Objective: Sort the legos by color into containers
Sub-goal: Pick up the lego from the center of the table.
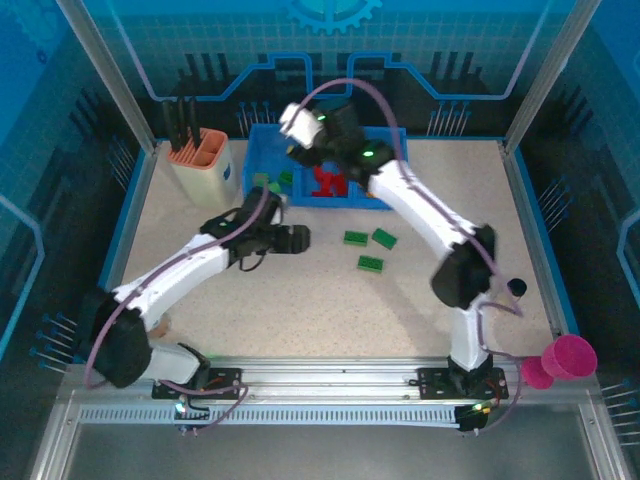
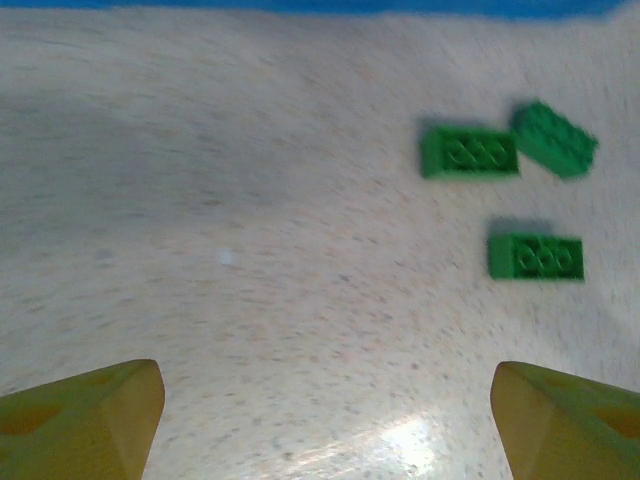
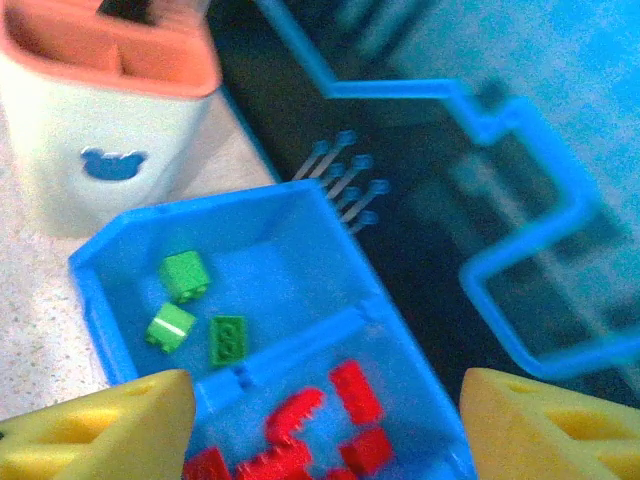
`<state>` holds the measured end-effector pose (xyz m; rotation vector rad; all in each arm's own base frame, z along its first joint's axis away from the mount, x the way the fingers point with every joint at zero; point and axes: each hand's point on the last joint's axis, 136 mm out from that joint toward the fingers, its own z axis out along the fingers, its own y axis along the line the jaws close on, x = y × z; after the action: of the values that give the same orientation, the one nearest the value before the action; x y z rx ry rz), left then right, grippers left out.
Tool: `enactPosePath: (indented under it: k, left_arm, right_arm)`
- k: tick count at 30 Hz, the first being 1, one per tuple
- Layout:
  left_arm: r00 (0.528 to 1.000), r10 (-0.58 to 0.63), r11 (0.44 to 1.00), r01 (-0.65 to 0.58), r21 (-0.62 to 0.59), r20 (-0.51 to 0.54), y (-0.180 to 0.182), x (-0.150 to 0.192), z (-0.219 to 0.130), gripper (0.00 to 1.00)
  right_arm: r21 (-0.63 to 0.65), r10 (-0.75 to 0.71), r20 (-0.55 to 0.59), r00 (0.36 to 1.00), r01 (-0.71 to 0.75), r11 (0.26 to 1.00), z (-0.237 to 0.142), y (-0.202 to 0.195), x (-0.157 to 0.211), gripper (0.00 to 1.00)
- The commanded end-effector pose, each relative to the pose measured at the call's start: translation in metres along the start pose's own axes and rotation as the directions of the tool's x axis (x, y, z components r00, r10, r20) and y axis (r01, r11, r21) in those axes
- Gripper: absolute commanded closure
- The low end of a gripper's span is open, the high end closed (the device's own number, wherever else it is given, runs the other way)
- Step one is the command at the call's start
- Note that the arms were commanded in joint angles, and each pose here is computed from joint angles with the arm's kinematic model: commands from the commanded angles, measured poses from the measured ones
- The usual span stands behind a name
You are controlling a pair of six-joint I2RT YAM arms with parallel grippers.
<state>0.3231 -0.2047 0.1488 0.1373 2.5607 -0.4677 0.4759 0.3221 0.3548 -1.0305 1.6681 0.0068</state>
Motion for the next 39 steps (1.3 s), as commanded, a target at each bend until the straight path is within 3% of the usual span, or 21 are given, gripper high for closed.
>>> enactPosePath:
  k: [1, 5, 7, 9, 13, 20, 25, 36, 39]
  left_arm:
    - [0.986, 0.162, 0.982, -0.157, 0.101, -0.044, -0.048, -0.008, 0.018, 0.14]
    - [0.974, 0.177, 0.977, -0.156, 0.144, -0.143, -0.091, -0.002, 0.048, 0.13]
    - [0.970, 0.016, 0.994, 0.011, 0.111, -0.241, -0.099, 0.002, 0.066, 0.13]
    - [0.937, -0.124, 0.979, 0.168, 0.112, -0.327, -0.116, 0.010, 0.081, 0.13]
    - [0.893, -0.296, 0.938, 0.338, 0.072, -0.338, -0.139, 0.022, 0.102, 0.12]
    - [0.910, -0.256, 0.961, 0.275, 0.013, -0.325, -0.165, 0.032, 0.125, 0.13]
    - [0.937, -0.157, 0.987, 0.138, -0.080, -0.313, -0.158, 0.035, 0.136, 0.13]
    - [0.905, -0.220, 0.970, 0.162, -0.183, -0.364, -0.153, 0.047, 0.111, 0.13]
    - [0.922, -0.159, 0.978, 0.096, -0.187, -0.354, -0.149, 0.046, 0.113, 0.14]
  right_arm:
    - [0.054, 0.245, -0.101, 0.964, -0.241, 0.969, -0.048, -0.034, 0.047, 0.22]
    - [0.121, 0.448, -0.132, 0.884, -0.435, 0.892, -0.105, -0.047, 0.101, 0.19]
    - [0.152, 0.508, -0.136, 0.850, -0.489, 0.859, -0.127, -0.050, 0.123, 0.19]
    - [0.183, 0.531, -0.150, 0.834, -0.505, 0.844, -0.144, -0.051, 0.141, 0.18]
    - [0.215, 0.578, -0.159, 0.801, -0.543, 0.812, -0.165, -0.054, 0.166, 0.17]
    - [0.192, 0.652, -0.148, 0.744, -0.625, 0.757, -0.168, -0.055, 0.193, 0.15]
    - [0.138, 0.687, -0.134, 0.714, -0.673, 0.727, -0.158, -0.052, 0.198, 0.14]
    - [0.134, 0.717, -0.140, 0.682, -0.705, 0.697, -0.149, -0.062, 0.210, 0.12]
    - [0.134, 0.724, -0.142, 0.675, -0.712, 0.689, -0.148, -0.061, 0.214, 0.12]
